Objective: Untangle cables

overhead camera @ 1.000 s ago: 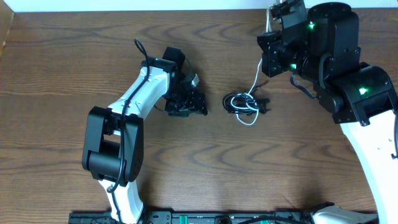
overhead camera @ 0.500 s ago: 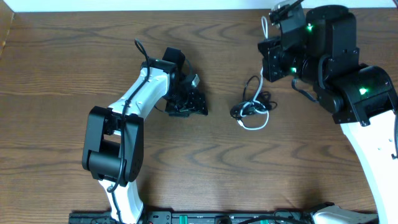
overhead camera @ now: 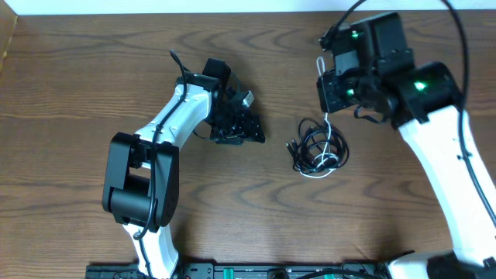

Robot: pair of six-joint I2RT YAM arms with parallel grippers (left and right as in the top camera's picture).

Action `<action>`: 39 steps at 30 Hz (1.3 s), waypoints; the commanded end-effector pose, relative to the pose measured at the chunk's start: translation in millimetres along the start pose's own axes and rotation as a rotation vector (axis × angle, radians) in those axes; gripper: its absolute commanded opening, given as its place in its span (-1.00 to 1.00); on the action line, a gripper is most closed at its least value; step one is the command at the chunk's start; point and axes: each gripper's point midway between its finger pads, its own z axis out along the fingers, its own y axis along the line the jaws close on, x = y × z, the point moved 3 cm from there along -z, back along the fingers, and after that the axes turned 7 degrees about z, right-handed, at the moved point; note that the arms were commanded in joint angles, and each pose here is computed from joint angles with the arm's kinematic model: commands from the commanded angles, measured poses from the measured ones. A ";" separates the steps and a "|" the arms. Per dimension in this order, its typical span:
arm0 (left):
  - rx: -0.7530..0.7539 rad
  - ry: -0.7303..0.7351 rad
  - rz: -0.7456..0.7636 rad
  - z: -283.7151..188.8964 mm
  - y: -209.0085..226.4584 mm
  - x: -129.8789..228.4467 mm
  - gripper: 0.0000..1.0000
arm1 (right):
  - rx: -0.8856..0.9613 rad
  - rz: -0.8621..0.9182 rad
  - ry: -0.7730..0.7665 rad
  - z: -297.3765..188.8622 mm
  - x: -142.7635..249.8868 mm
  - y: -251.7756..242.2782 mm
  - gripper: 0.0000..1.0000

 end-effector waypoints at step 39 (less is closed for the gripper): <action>-0.003 0.011 -0.001 2.2 2.7 2.9 0.43 | -0.242 -0.159 0.641 77.5 101.9 18.6 -0.02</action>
